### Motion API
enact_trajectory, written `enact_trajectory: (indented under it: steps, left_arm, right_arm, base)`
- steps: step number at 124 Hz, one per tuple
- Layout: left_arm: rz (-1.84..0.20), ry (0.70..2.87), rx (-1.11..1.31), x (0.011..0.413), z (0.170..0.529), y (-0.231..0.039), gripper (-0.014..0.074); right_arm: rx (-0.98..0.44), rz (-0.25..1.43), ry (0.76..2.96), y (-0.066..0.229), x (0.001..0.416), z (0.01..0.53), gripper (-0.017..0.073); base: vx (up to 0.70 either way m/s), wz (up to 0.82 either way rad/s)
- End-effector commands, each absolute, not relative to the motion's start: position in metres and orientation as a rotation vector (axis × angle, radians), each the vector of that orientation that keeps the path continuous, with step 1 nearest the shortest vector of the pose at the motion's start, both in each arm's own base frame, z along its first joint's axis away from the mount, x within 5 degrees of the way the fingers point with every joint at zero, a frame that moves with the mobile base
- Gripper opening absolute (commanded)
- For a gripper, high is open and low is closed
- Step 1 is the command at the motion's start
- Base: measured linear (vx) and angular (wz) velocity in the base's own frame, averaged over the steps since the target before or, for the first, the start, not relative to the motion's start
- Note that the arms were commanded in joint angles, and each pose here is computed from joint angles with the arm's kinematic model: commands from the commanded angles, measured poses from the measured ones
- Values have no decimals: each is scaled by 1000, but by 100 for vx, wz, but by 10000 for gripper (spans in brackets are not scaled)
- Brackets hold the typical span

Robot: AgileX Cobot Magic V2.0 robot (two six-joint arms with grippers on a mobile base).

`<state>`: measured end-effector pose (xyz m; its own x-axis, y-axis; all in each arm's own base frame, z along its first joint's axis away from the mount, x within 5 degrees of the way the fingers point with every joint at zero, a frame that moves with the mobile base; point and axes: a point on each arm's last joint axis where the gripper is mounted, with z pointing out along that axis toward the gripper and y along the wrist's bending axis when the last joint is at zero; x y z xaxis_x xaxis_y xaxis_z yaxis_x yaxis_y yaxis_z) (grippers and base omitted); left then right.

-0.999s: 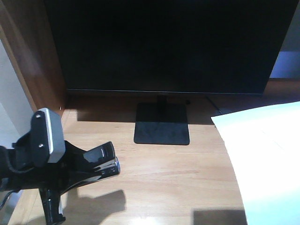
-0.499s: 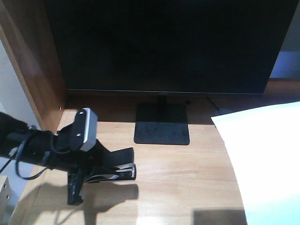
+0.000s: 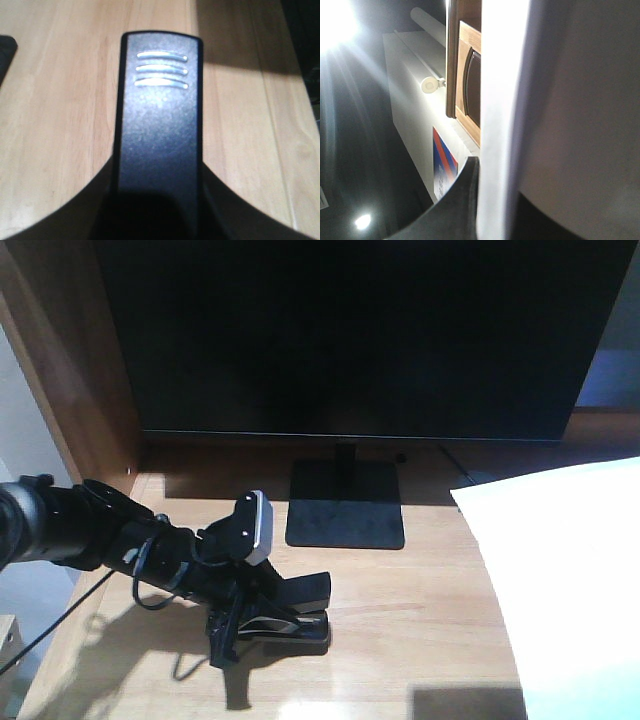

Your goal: Grab stapler and paper to desk for stapling

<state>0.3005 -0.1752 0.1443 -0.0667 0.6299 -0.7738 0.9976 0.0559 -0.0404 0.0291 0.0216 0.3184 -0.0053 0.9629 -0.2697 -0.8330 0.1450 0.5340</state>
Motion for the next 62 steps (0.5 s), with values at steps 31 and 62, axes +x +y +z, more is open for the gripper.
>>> enact_trajectory:
  steps: [31, 62]
  left_arm:
    - [-861, 1748, 1591, 306, 138, -187, -6]
    - [-870, 1747, 1598, 306, 137, -188, 27]
  right_arm:
    - [218, 1443, 618, 21, 27, 327, -6]
    - [218, 1443, 618, 21, 27, 327, -6]
  base:
    - [0, 0]
    - [0, 0]
